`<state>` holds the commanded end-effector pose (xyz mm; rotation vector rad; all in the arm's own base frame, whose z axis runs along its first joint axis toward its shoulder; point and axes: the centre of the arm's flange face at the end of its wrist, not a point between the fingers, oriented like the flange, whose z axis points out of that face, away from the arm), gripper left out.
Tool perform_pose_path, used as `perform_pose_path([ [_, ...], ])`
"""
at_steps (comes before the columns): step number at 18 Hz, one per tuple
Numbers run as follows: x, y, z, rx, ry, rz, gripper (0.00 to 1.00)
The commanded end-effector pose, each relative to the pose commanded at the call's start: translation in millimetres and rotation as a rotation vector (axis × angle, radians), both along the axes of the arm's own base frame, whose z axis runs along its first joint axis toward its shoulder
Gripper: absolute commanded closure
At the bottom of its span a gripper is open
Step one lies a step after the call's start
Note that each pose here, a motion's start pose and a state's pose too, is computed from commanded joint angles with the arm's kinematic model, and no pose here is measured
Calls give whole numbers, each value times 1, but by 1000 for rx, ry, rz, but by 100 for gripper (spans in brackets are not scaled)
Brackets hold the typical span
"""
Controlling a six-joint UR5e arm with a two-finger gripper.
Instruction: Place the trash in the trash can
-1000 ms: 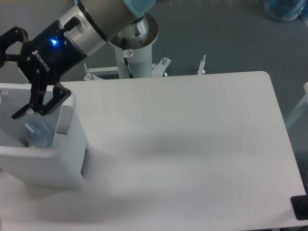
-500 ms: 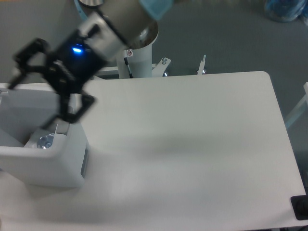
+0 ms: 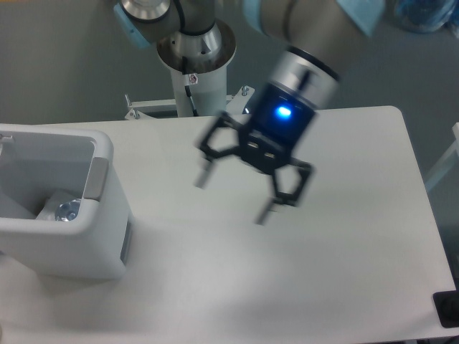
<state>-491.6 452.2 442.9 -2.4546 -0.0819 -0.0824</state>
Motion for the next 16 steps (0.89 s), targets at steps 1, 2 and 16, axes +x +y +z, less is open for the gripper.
perform_pose_path([
  [1, -7, -6, -16, -76, 30, 4, 0],
  [2, -11, -11, -28, -146, 62, 3, 0],
  [16, -13, -44, -102, -512, 204, -161, 0],
])
